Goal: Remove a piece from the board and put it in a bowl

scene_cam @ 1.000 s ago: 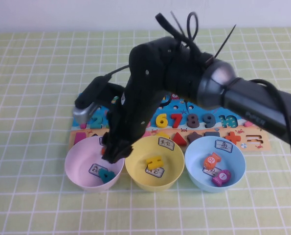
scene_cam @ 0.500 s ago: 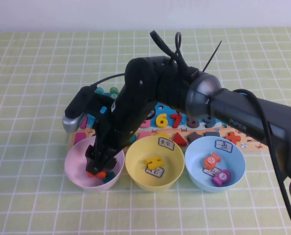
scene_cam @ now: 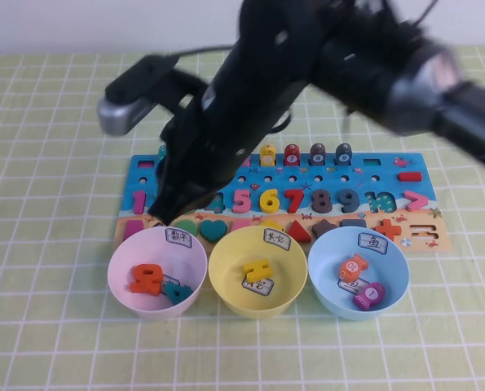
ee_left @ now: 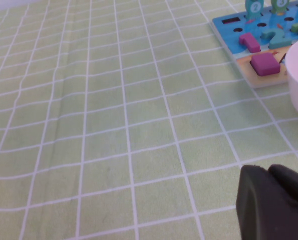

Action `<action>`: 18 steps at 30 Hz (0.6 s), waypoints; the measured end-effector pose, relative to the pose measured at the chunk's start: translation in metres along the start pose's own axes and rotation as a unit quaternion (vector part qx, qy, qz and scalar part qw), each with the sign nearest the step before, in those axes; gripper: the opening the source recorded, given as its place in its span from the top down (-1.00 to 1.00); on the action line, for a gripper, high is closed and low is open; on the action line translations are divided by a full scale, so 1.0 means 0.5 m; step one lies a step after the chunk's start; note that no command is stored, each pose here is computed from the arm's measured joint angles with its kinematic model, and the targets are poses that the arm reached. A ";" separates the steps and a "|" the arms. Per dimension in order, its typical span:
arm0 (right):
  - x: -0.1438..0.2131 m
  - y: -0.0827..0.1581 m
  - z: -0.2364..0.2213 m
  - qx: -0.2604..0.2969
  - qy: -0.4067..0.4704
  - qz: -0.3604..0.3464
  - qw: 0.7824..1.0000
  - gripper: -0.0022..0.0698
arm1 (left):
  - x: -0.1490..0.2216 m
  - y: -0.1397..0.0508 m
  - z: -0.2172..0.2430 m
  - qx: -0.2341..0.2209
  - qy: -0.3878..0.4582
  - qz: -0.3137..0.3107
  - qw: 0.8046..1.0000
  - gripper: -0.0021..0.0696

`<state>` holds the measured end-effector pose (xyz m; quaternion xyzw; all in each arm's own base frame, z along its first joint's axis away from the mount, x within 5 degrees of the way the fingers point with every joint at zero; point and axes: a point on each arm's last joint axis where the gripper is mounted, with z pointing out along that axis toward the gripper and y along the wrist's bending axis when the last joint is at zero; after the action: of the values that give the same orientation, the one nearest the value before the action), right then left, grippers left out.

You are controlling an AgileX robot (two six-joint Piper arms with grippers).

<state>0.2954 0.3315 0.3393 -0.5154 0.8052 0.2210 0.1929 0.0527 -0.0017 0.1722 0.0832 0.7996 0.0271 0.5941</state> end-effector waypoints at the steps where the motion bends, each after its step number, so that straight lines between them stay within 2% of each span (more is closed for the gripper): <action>1: 0.006 0.007 -0.025 0.003 -0.005 0.001 1.000 0.95 | 0.000 0.000 0.000 0.000 0.000 0.000 1.000 0.95; 8: 0.092 0.074 -0.158 0.040 -0.098 0.029 0.994 0.98 | 0.000 0.000 0.000 0.000 0.000 0.000 1.000 0.95; 13: 0.208 0.113 -0.210 0.081 -0.172 0.074 0.979 0.98 | 0.000 0.000 0.000 0.000 0.000 0.000 1.000 0.95; 18: 0.315 0.158 -0.270 0.110 -0.261 0.074 0.956 0.98 | 0.000 0.000 0.000 0.000 0.000 0.000 1.000 0.96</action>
<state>0.1498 0.1683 0.3786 -0.3543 0.7823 0.2710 0.4347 0.0527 -0.0017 0.1722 0.0832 0.7996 0.0271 0.5941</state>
